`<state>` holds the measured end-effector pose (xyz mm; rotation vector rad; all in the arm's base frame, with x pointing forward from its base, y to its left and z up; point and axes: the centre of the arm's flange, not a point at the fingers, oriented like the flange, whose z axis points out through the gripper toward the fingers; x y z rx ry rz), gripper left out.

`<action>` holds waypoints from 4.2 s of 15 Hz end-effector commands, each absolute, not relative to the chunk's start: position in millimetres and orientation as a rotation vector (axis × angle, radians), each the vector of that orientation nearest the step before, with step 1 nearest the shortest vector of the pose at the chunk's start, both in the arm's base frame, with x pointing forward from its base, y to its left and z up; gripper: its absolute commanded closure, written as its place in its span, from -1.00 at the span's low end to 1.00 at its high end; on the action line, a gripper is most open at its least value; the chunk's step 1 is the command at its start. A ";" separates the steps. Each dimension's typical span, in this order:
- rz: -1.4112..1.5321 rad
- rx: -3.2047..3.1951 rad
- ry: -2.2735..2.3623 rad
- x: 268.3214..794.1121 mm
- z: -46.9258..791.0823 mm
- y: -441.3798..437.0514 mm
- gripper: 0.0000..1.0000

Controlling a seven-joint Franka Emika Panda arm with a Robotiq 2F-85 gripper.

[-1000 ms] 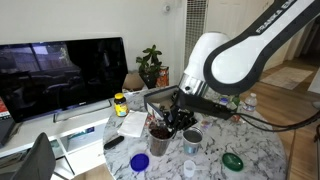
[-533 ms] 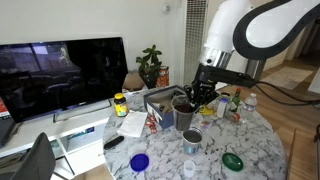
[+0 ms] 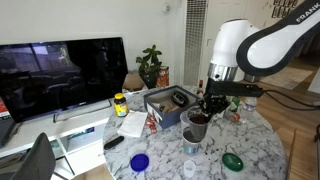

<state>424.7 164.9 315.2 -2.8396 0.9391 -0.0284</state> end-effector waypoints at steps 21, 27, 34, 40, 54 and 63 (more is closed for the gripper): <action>-0.008 -2.691 0.949 439.9 190.6 187.3 0.97; -0.035 -2.714 0.947 451.8 184.7 192.0 0.22; -0.100 -2.691 0.928 459.8 213.7 203.6 -0.82; -0.085 -2.688 0.914 454.4 215.0 204.0 -1.00; -0.136 -2.609 0.945 455.8 227.2 188.0 0.89; -0.146 -2.577 0.928 457.7 235.2 185.4 0.26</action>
